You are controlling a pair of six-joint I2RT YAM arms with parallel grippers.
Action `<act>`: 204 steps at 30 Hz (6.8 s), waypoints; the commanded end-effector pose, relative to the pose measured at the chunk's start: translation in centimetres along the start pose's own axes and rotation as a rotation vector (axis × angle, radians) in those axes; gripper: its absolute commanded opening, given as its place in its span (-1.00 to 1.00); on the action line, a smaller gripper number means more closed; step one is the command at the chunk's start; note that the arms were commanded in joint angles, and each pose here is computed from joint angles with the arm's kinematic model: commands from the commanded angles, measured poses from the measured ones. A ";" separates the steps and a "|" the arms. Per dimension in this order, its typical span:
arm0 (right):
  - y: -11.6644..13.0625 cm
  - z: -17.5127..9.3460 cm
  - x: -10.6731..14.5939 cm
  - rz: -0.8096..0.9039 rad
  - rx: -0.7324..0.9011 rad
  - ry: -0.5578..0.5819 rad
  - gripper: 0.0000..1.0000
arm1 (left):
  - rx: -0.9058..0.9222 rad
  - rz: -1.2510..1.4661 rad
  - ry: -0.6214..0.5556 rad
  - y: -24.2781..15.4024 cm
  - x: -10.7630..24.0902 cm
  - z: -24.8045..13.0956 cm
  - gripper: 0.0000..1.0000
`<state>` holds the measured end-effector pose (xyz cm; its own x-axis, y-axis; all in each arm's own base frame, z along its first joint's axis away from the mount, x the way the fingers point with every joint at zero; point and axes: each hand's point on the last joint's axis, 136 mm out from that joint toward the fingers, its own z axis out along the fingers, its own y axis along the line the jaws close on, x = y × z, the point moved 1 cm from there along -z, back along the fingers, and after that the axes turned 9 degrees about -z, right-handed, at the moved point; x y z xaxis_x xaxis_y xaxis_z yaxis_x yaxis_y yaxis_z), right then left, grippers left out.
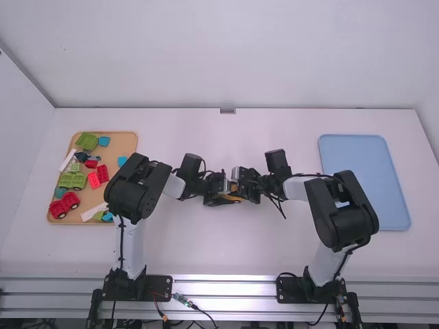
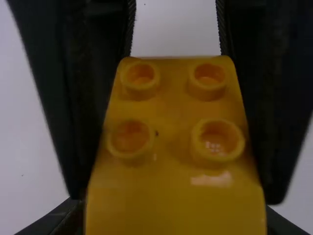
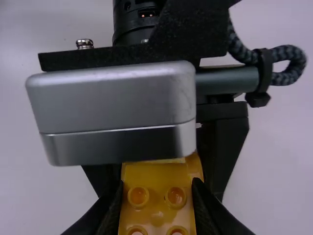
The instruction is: Assemble lego blocks to make yellow taxi
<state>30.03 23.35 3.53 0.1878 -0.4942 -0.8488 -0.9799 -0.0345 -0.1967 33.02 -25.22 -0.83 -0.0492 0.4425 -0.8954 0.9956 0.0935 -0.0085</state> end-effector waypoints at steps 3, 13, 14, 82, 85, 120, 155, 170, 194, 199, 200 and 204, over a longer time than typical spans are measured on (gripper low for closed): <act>0.3 0.1 0.1 -0.003 -0.006 -0.022 -1.00 | 0.020 -0.055 0.018 -0.8 1.5 0.1 -0.96; 0.7 0.3 0.3 0.009 -0.023 -0.038 -1.00 | 0.035 -0.057 0.003 -1.1 1.6 0.2 -0.97; 0.7 0.3 0.3 0.010 -0.023 -0.038 -1.00 | 0.044 -0.054 -0.009 -1.2 1.5 0.3 -0.97; 1.2 1.5 1.7 0.062 -0.049 -0.056 -1.00 | 0.032 -0.050 -0.021 -0.2 1.4 0.9 -0.96; 1.0 1.4 1.8 0.062 -0.046 -0.055 -1.00 | 0.033 -0.051 -0.020 -0.2 1.4 0.9 -0.96; 0.4 1.4 3.3 0.123 -0.110 -0.060 -1.00 | 0.010 -0.070 -0.001 0.2 1.7 0.9 -0.96; 1.6 2.1 4.4 0.076 -0.071 -0.077 -1.00 | -0.042 -0.093 -0.040 1.7 0.6 0.7 -0.96; 1.2 2.1 5.5 0.118 -0.047 -0.021 -1.00 | -0.024 -0.101 -0.038 1.2 0.6 0.9 -0.97; 1.8 2.1 5.5 0.127 -0.076 -0.020 -1.00 | -0.030 -0.038 -0.070 1.6 -0.2 0.8 -0.97; 1.8 2.3 5.7 0.132 -0.078 -0.025 -1.00 | -0.030 -0.035 -0.070 1.6 -0.2 0.9 -0.97; 1.8 2.4 5.8 0.135 -0.083 -0.031 -1.00 | -0.030 -0.032 -0.073 1.6 -0.3 0.9 -0.97; 1.6 2.8 6.0 0.152 -0.105 -0.065 -1.00 | -0.031 -0.031 -0.073 1.6 -0.3 0.8 -0.97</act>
<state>31.36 23.43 1.36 0.1762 -0.3358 -0.9253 -0.9840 -0.0843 -0.1567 34.22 -25.90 -0.79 -0.0891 0.3703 -0.9246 0.9910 0.1264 -0.0449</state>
